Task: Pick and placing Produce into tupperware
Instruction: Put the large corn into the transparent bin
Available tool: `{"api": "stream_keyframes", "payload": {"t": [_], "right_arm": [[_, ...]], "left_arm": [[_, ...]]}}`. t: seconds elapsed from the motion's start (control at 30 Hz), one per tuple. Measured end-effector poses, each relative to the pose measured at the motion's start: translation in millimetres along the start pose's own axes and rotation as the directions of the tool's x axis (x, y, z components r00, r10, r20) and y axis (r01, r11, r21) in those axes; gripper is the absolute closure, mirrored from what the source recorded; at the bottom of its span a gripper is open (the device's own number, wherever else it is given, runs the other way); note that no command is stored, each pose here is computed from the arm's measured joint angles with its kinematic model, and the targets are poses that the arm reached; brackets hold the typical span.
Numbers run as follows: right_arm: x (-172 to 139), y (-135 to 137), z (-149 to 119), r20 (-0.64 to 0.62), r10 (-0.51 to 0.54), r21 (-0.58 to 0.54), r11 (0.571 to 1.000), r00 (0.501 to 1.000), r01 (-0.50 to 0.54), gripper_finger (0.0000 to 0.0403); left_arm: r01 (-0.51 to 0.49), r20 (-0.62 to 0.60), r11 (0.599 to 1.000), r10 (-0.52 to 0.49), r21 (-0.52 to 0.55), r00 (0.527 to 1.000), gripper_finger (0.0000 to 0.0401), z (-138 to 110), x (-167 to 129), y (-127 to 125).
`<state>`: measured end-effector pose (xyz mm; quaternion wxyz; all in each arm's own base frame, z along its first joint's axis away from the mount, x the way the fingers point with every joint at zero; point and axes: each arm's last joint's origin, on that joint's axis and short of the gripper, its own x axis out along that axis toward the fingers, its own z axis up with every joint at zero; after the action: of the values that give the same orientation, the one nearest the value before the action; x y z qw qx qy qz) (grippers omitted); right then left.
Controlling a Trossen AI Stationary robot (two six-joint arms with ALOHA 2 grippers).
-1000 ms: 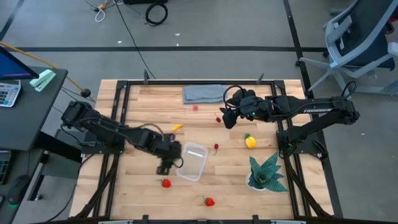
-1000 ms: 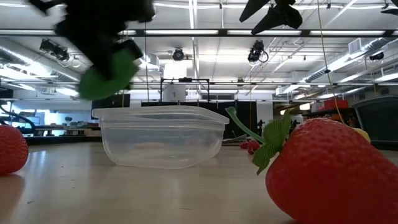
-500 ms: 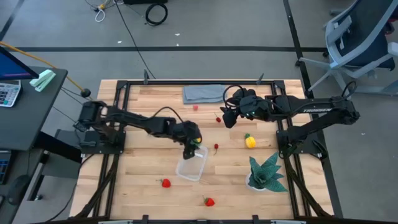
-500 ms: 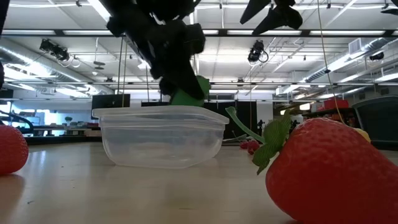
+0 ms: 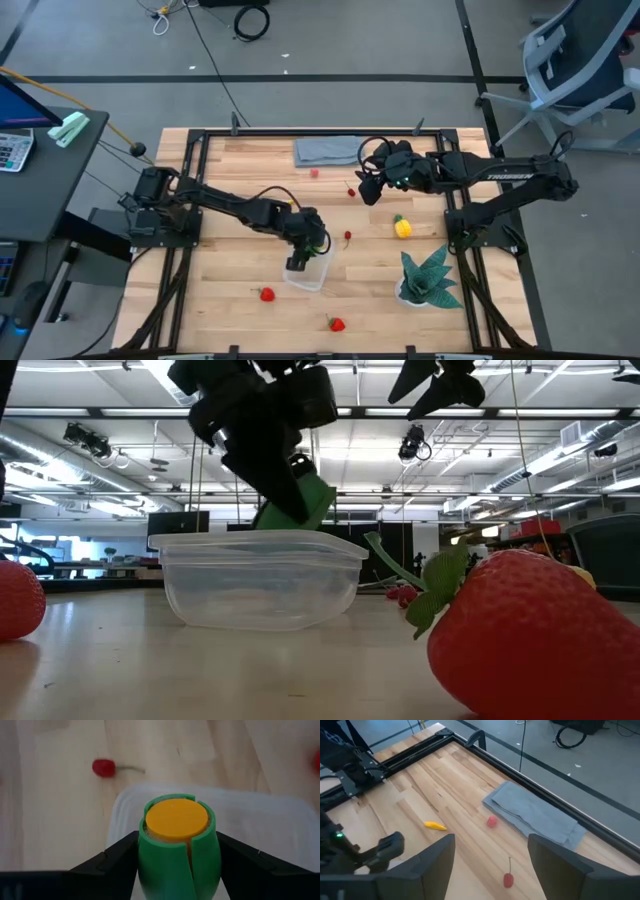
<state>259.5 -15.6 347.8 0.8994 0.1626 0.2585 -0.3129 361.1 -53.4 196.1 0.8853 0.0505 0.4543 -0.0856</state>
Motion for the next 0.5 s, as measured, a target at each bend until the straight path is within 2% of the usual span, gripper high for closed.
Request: {"api": "stream_keyframes", "payload": {"t": [0.17,0.5], "right_arm": [[0.7,-1.1,0.8,0.001,-0.003,0.000,1.000,1.000,0.003,0.0142],[0.7,-1.2,0.7,0.000,-0.003,-0.006,1.000,1.000,0.003,0.0142]], "left_arm": [[0.004,-0.066,0.998,0.001,0.069,0.998,0.0165,-6.4,7.3,0.7],[0.012,-0.131,0.998,-0.003,0.068,0.991,0.0146,-15.2,25.3,0.8]]}}
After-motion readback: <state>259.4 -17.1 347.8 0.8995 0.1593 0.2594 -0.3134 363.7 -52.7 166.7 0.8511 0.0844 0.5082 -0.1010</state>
